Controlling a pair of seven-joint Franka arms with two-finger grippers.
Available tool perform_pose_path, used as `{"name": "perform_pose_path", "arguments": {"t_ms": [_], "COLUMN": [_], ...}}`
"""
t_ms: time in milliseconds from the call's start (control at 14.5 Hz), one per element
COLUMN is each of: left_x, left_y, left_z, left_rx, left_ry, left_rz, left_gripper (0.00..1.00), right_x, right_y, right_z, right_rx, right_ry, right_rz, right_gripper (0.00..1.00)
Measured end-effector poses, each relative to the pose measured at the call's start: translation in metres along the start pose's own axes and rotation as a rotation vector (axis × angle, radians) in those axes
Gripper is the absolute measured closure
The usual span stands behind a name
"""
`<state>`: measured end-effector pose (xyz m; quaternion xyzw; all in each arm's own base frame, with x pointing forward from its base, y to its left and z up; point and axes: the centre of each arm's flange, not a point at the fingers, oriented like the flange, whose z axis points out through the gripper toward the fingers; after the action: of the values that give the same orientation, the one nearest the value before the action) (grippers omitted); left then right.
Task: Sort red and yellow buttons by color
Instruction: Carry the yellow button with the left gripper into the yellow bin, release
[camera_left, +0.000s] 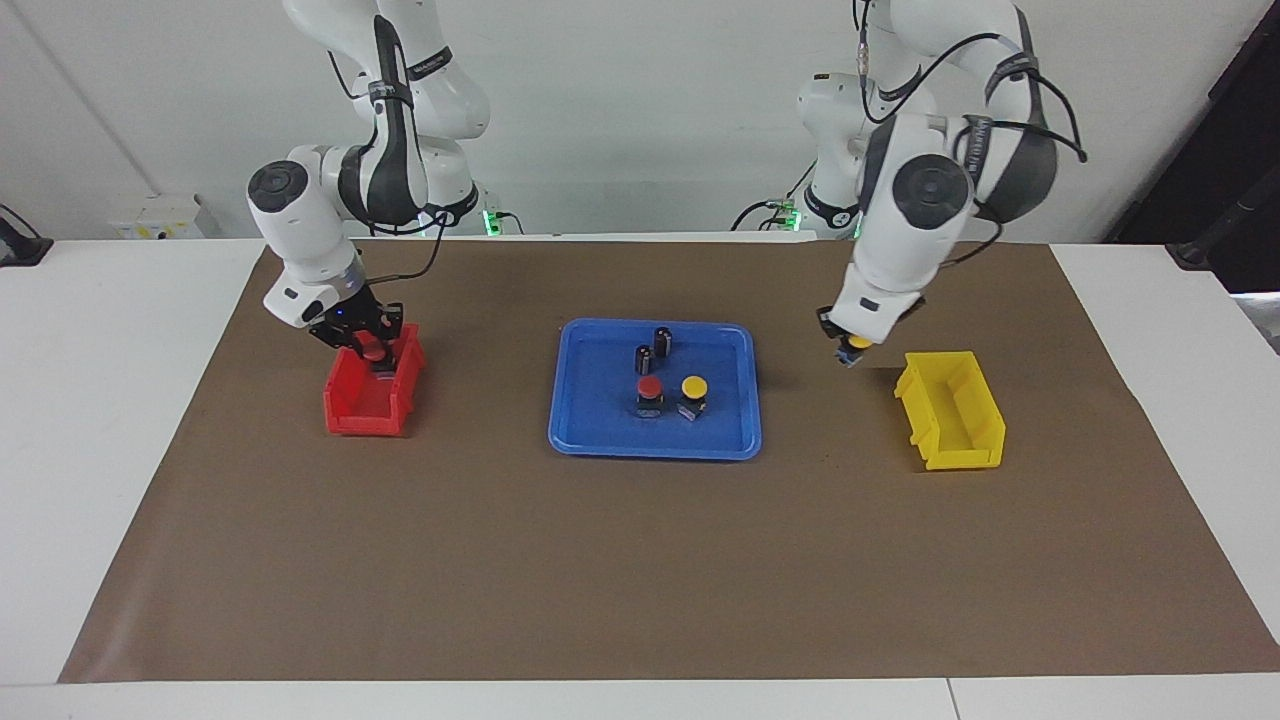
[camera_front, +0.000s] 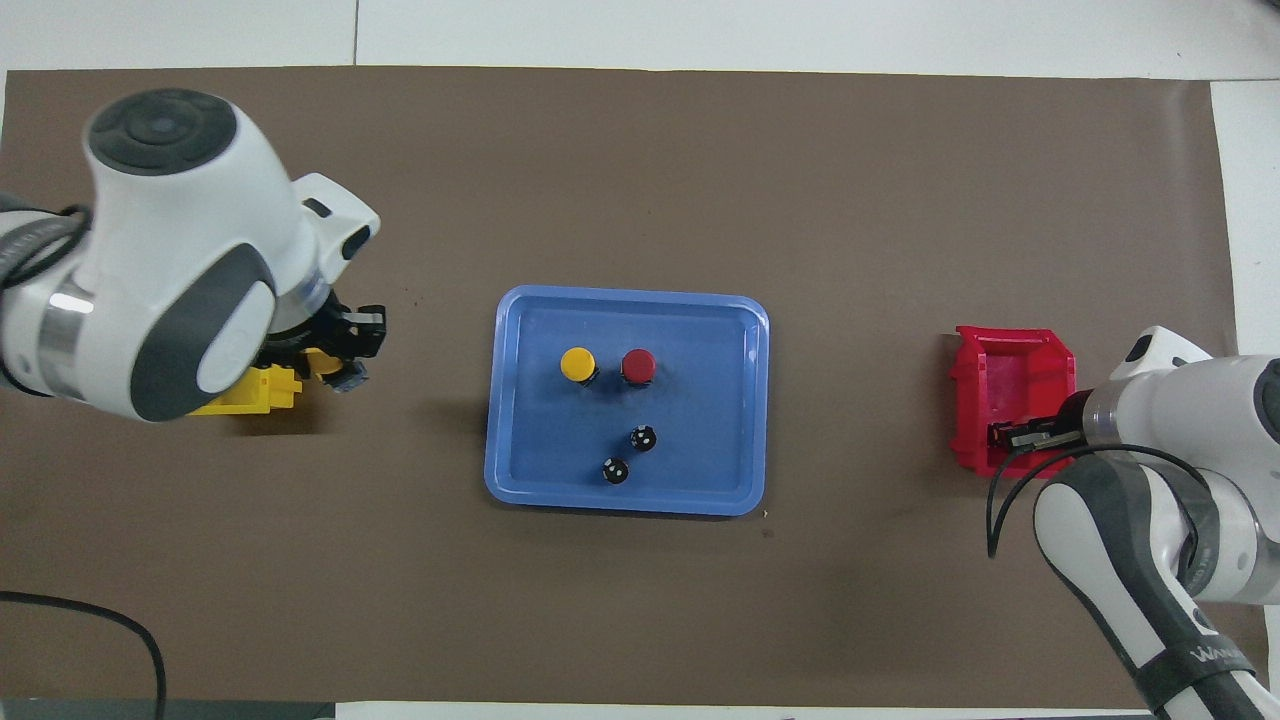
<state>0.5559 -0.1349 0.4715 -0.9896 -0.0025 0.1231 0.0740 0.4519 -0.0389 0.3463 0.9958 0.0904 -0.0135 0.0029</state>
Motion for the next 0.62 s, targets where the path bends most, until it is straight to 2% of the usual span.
{"name": "perform_pose_path", "arguments": {"t_ms": [69,138,206,413,619], "left_x": [0.009,0.016,0.020,0.028,0.024], "left_y": [-0.038,-0.070,-0.095,-0.125,-0.118], "left_z": [0.005,0.011,0.017,0.042,0.068], "left_rx": [-0.017,-0.032,-0.045,-0.060,-0.057], "left_ry": [-0.009,-0.011,-0.006,0.057,0.097], "left_rz": [0.036,0.068,0.090,0.167,0.250], "left_gripper": [0.59,0.59,0.59,0.59,0.59], "right_x": [0.000,0.001,0.002,0.018,0.052], "right_y": [-0.001,-0.001,0.000,0.003,-0.016], "right_z": [0.000,0.000,-0.003,-0.036,-0.107], "right_rx": [0.000,0.000,-0.001,0.006,0.020], "right_ry": [0.000,0.001,0.005,-0.015,0.020], "right_rz": [-0.001,-0.002,-0.002,-0.006,0.004], "right_gripper": [0.52,0.40,0.34,0.31,0.29]}}
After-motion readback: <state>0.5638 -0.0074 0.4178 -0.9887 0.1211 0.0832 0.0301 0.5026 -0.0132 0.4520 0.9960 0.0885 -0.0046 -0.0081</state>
